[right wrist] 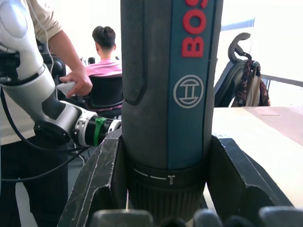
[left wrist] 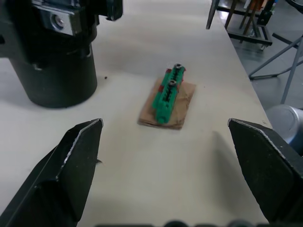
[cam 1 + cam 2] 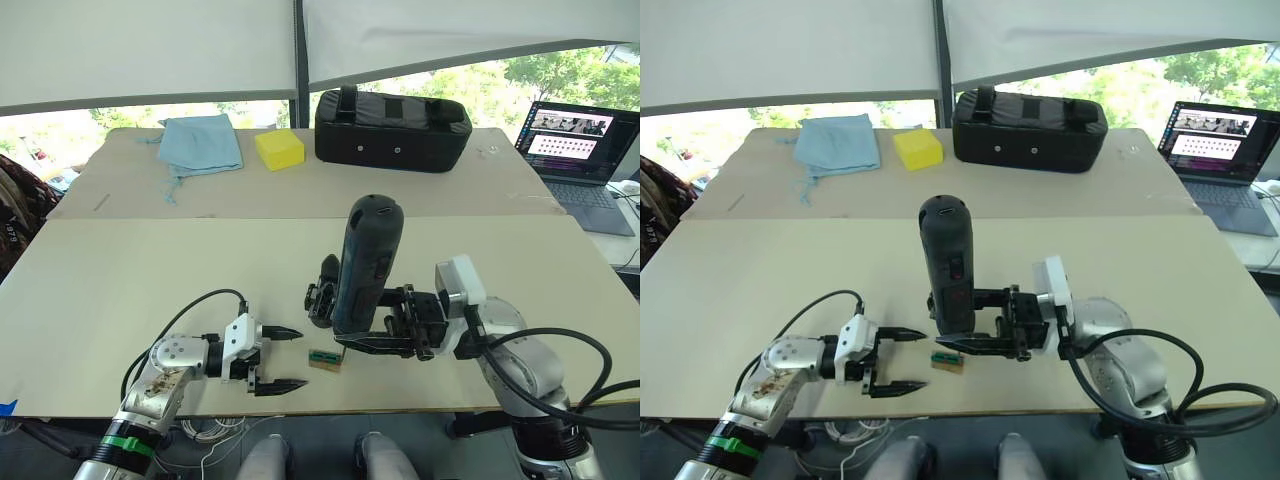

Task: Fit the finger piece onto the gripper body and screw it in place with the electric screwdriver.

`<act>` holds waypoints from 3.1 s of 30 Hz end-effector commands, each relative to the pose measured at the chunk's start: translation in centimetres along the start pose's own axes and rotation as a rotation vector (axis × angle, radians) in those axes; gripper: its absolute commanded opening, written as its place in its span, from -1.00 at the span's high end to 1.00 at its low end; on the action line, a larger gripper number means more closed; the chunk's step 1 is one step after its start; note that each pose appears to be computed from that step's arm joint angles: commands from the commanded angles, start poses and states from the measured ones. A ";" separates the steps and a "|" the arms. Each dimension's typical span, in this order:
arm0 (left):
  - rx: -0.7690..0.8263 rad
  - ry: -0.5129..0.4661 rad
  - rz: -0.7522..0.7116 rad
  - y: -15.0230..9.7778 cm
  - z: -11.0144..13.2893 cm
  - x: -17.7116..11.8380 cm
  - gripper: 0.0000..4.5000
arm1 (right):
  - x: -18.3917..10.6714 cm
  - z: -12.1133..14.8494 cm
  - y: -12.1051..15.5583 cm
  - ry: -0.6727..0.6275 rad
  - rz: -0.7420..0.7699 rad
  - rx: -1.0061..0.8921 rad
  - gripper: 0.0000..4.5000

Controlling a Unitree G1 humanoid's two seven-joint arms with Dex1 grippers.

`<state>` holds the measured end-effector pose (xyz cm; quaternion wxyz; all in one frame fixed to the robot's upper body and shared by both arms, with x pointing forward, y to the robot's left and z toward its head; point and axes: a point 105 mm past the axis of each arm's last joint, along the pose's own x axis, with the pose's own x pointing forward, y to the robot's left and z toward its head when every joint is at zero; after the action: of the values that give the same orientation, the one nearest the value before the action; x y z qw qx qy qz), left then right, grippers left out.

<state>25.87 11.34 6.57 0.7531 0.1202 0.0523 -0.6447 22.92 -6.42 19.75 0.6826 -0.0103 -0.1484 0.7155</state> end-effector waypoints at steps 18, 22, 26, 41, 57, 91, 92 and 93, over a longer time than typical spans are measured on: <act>0.022 -0.004 -0.096 -1.0 0.2 3.2 -1.00 | 0.5 -0.3 -0.5 -0.018 -0.007 -0.082 0.15; 0.019 0.003 -0.096 -1.1 -0.1 3.2 -1.00 | 0.6 -0.5 -0.4 -0.018 -0.009 -0.080 0.15; 0.025 0.022 -0.109 -1.5 -0.5 3.2 -1.00 | 0.6 -0.8 -0.5 -0.014 -0.010 -0.077 0.15; 0.005 0.025 -0.106 -1.8 -0.9 3.2 -1.00 | 0.4 -1.4 -0.4 0.004 -0.016 -0.060 0.15; -0.002 0.026 -0.104 -1.9 -1.1 3.3 -1.00 | 0.3 -2.1 -0.6 0.021 -0.032 -0.055 0.15; -0.011 0.026 -0.098 -2.1 -1.4 3.5 -1.00 | 0.4 -1.9 -0.7 0.011 -0.020 -0.051 0.15; -0.012 0.026 -0.098 -2.1 -1.4 3.5 -1.00 | 0.4 -1.9 -0.7 0.010 -0.020 -0.051 0.15; -0.012 0.026 -0.098 -2.1 -1.4 3.4 -1.00 | 0.4 -1.9 -0.7 0.009 -0.018 -0.051 0.15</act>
<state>25.49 8.32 5.83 0.7306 0.1325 0.0414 -0.6685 24.21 -5.63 17.03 0.6982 -0.0267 -0.1342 0.7027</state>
